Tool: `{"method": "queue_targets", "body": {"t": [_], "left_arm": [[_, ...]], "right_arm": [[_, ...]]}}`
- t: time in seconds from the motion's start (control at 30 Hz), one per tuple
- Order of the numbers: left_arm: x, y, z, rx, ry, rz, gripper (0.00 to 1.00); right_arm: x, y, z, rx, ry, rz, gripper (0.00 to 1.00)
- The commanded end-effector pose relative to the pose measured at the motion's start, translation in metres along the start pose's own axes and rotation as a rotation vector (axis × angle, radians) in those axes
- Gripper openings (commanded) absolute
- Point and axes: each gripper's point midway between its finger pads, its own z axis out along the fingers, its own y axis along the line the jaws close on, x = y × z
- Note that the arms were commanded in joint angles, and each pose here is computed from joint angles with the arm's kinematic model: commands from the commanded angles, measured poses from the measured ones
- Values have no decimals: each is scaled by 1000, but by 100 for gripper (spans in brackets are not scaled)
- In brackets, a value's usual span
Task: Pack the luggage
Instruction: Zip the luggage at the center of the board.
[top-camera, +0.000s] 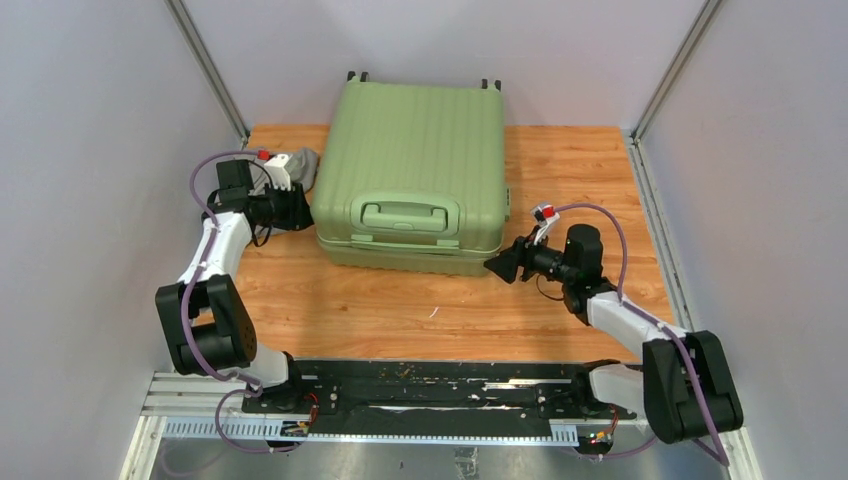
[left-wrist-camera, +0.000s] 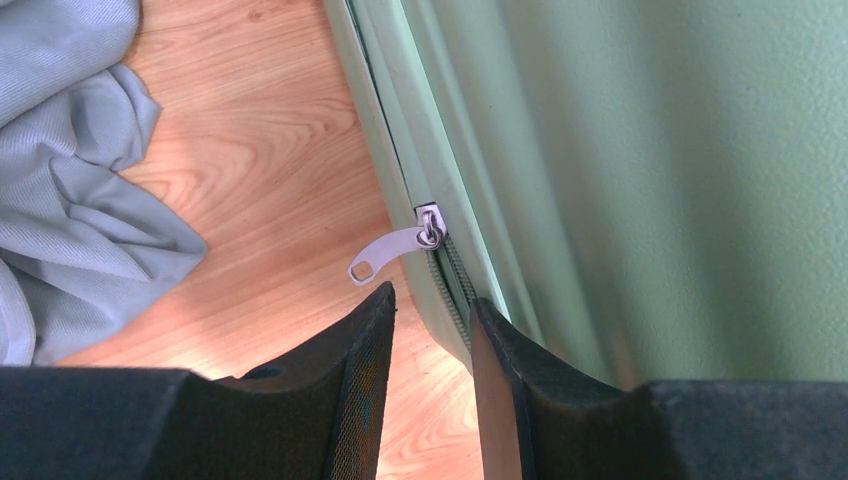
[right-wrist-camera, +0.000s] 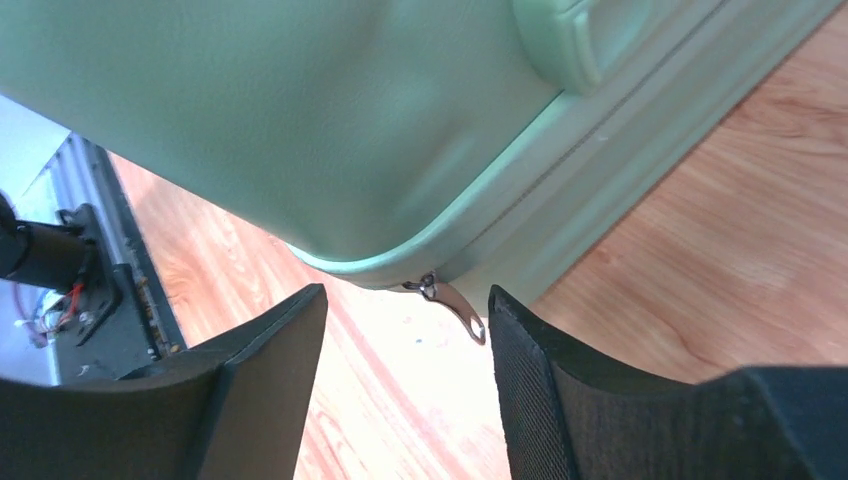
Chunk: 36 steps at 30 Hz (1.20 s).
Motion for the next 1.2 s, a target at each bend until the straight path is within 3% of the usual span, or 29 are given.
{"method": "queue_targets", "body": {"t": [0.0,0.4,0.7,0.83,1.17], "left_arm": [[-11,0,4,15,-32,3,40],[-12,-1,8,31,-43,-32,40],[-15,-1,9,35,-47,-43,40],[-12,-1,8,31,-44,-41,39],[-9,-9,12,59,-76,-118,35]], "right_arm": [[-4,-18,-7,143,21,-65,66],[-19,-2,13,-29,3,-109,53],[-14,2,11,-53,3,-95,14],[-11,0,6,-15,-24,-97,3],[-14,11,0,-34,-102,-100,0]]}}
